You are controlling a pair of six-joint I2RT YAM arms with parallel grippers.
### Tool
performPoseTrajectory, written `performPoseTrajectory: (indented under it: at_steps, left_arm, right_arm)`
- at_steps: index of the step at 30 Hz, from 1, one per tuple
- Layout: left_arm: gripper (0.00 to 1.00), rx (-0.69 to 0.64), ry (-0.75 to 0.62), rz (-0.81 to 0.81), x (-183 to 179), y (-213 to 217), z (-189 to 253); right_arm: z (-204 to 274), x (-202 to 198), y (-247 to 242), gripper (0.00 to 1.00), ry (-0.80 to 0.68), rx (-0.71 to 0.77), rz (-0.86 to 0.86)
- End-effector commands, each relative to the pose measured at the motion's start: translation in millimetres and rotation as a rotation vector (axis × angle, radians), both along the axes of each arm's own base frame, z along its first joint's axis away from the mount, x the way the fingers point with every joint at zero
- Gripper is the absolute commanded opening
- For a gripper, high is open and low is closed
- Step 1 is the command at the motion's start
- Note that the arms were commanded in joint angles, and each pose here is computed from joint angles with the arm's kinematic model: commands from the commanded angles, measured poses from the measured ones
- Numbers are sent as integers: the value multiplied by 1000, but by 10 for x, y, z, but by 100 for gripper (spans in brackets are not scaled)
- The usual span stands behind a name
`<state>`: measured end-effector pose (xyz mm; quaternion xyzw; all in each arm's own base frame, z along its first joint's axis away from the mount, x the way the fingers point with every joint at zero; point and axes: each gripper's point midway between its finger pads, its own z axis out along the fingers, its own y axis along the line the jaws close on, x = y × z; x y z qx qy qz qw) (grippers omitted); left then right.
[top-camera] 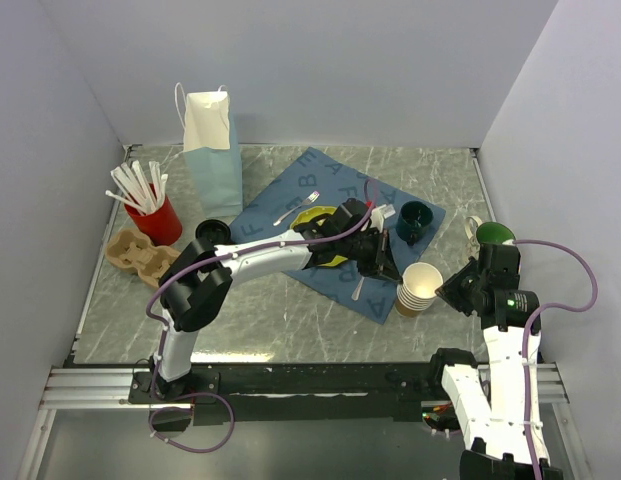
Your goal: Pack the takeout coffee
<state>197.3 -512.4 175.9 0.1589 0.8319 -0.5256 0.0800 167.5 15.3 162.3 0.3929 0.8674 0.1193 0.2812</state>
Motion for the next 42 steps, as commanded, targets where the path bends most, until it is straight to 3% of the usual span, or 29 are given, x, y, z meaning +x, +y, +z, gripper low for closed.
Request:
performPoseTrajectory:
  at_steps: [1, 18, 24, 32, 42]
  left_arm:
    - [1, -77, -7, -29, -38, -105, 183]
    - [1, 29, 10, -4, 8, -97, -159]
    - [1, 33, -7, -7, 0, -79, -111]
    - [1, 32, -10, -19, 26, -122, -137]
    - [1, 47, -1, -25, 58, -221, -286]
  right_arm:
    - [47, 93, 1, 0, -42, 7, 1]
    - [61, 121, 55, 0, -69, 45, -9]
    - [452, 137, -82, 0, -122, -25, -53]
    - [518, -25, -257, 0, -49, -107, -118]
    - [904, -109, -394, 0, -118, -190, -155]
